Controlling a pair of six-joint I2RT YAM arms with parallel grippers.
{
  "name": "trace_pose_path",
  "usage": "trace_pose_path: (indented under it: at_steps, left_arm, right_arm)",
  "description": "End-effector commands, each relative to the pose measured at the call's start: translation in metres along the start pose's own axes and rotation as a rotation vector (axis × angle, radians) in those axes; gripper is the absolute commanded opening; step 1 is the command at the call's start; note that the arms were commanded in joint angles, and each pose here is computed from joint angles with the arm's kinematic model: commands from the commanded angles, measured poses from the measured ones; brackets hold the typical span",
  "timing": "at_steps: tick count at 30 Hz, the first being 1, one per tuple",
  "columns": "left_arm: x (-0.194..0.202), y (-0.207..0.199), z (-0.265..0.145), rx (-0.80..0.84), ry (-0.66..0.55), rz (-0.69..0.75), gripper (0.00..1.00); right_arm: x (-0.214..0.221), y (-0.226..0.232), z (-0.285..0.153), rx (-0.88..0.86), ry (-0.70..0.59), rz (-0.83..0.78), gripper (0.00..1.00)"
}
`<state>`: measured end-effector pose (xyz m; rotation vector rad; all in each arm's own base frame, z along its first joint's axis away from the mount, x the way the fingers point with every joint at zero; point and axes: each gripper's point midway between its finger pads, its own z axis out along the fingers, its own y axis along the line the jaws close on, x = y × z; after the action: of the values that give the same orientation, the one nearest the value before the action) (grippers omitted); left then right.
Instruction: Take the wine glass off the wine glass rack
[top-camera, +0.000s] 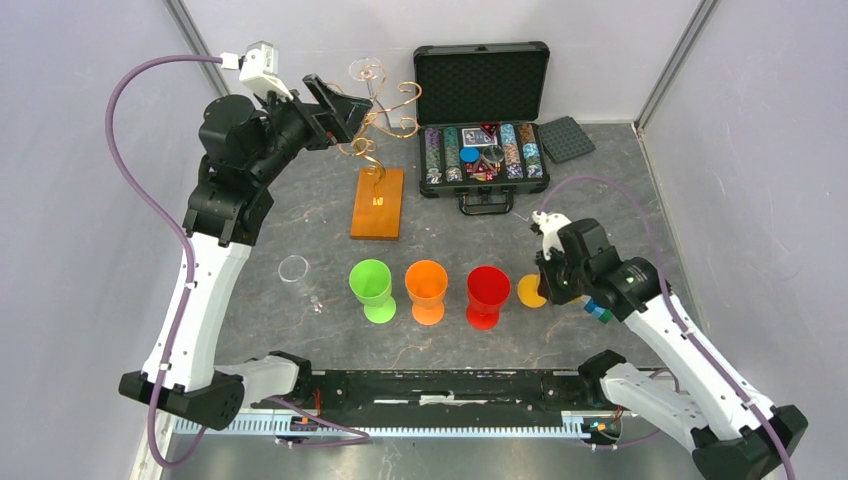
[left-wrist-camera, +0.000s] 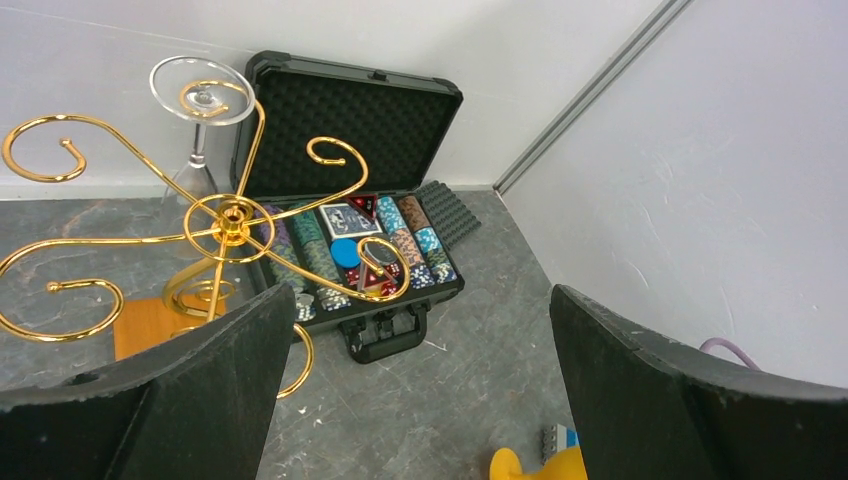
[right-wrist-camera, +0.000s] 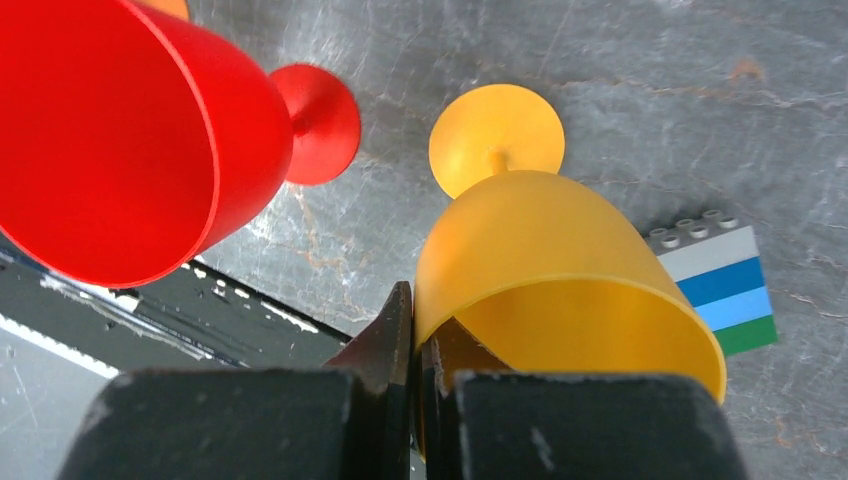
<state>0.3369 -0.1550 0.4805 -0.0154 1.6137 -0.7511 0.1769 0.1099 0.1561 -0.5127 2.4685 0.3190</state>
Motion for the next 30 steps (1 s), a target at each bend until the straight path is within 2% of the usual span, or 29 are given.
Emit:
trace_pose_path:
  at_steps: [1, 11, 13, 15, 17, 24, 30]
  left_arm:
    - [-0.004, 0.007, -0.001, -0.022, -0.018, 0.055, 1.00]
    - [0.001, 0.011, 0.002, -0.034, -0.008, 0.053, 1.00]
    - [0.001, 0.012, 0.001, -0.040, -0.011, 0.053, 1.00]
    - [0.002, 0.013, 0.001, -0.043, -0.012, 0.054, 1.00]
    - [0.000, 0.013, 0.001, -0.045, -0.016, 0.055, 1.00]
    - [0.001, 0.015, 0.009, -0.048, -0.011, 0.052, 1.00]
    - [-0.008, 0.024, 0.025, -0.090, -0.035, 0.011, 1.00]
  right_arm:
    - [0.011, 0.008, 0.004, 0.009, 0.051, -0.030, 0.00]
    - [0.034, 0.013, -0.001, 0.045, 0.192, -0.142, 0.00]
    - [0.035, 0.013, -0.003, 0.049, 0.200, -0.152, 0.05]
    - [0.033, 0.013, -0.004, 0.055, 0.198, -0.158, 0.14]
    - [0.028, 0.013, -0.004, 0.059, 0.181, -0.159, 0.23]
    - [-0.014, 0.022, -0.011, 0.038, 0.028, -0.155, 0.40]
    - [-0.063, 0.014, -0.030, 0.125, -0.129, -0.124, 0.49]
